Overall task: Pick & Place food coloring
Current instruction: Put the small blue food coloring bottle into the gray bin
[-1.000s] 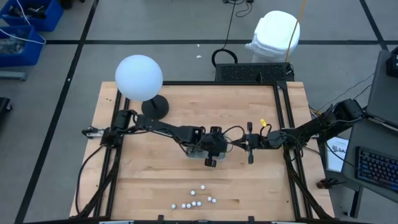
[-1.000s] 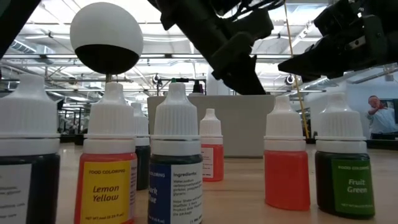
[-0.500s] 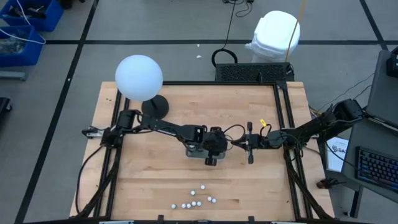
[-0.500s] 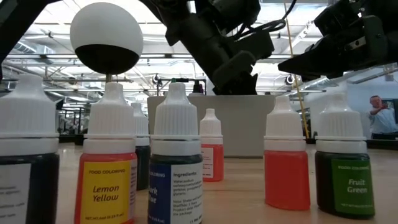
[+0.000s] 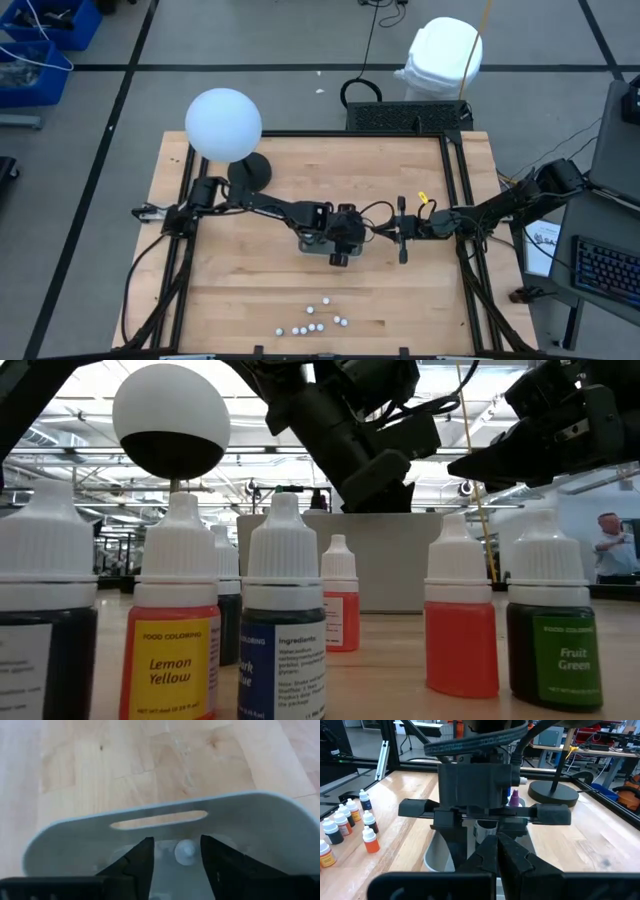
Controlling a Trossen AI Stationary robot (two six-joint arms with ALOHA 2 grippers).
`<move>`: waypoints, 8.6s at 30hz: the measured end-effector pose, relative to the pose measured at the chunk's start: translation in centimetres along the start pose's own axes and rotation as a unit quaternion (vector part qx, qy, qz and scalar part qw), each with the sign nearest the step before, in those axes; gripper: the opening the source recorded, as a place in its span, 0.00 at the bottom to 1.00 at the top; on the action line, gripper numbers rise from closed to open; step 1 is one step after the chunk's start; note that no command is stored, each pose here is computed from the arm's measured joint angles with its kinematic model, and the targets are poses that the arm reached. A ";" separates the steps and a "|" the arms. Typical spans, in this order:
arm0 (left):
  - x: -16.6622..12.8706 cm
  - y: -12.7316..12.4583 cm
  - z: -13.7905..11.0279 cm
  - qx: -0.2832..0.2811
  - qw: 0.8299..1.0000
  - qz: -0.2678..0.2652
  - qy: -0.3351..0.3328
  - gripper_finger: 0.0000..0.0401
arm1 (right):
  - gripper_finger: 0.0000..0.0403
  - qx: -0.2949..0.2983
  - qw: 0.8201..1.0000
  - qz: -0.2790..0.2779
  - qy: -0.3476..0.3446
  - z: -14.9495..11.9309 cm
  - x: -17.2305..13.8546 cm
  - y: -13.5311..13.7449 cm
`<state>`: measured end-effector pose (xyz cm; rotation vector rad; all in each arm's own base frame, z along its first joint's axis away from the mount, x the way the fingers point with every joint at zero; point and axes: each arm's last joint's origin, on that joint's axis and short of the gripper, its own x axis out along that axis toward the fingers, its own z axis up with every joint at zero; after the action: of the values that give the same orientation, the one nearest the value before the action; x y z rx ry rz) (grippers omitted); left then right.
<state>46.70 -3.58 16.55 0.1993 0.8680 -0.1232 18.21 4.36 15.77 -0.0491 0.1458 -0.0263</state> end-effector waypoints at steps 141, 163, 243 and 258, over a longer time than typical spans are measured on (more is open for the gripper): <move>-10.6 -26.9 -15.2 -0.078 0.985 -0.126 -0.088 0.57 | 0.00 -0.016 0.999 -0.003 -0.041 0.8 0.0 0.0; -10.3 -26.5 -15.1 -0.077 0.984 -0.142 -0.071 0.25 | 0.00 -0.017 0.999 -0.004 -0.040 0.8 0.0 0.0; -3.9 -1.9 -2.3 -0.047 0.995 0.010 -0.083 0.21 | 0.00 -0.020 1.000 -0.004 0.012 -0.2 0.0 0.0; -3.9 -1.1 -1.9 -0.045 0.996 0.008 -0.080 0.22 | 0.00 -0.020 1.000 -0.004 0.012 -0.2 0.0 0.0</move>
<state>42.57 -4.12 18.26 0.1107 0.7099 -0.0850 18.16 4.31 15.53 -0.0903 0.1707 -0.0319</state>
